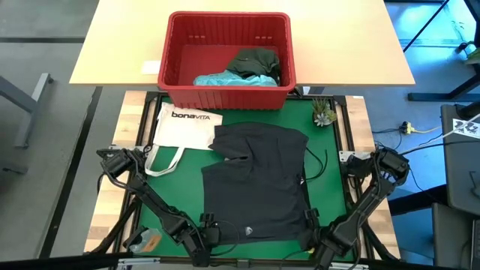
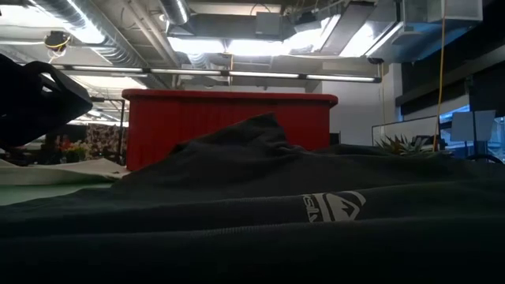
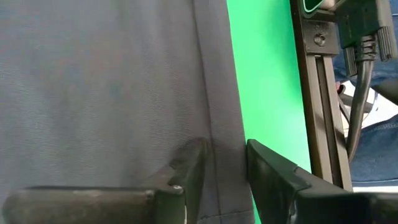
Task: Fold Laundry from Bin
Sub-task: Fold the black shorts from the red laundry bin
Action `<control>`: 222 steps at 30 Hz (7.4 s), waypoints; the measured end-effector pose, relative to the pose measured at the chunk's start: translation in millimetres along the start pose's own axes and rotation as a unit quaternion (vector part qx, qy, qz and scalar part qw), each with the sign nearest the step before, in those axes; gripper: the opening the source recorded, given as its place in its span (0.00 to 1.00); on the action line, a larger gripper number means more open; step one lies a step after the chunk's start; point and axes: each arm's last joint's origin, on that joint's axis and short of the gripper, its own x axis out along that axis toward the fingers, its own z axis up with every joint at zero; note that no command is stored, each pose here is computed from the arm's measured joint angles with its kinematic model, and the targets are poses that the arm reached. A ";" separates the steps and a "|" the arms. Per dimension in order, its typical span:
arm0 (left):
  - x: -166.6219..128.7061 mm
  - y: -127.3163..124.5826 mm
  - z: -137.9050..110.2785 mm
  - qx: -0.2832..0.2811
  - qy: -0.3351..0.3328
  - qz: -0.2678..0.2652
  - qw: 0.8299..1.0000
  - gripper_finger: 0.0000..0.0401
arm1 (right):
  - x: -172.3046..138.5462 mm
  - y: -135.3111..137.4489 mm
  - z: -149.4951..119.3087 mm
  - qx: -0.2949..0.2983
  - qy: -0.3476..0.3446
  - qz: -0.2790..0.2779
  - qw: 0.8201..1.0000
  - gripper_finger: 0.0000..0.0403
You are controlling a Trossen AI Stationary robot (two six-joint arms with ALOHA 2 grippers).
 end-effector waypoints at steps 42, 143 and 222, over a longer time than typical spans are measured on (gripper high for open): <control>-133.7 9.2 52.5 -0.029 -0.070 -0.139 0.987 0.00 | -101.4 23.1 36.6 -0.020 -0.006 0.075 0.997 0.06; -110.7 352.9 161.3 0.045 -0.134 0.332 0.932 0.45 | -65.3 -118.4 -29.9 0.210 0.173 -0.202 0.941 0.61; -83.8 127.6 155.6 0.146 -0.072 0.180 0.970 0.46 | -55.7 -89.9 -26.7 0.092 -0.070 -0.123 0.986 0.59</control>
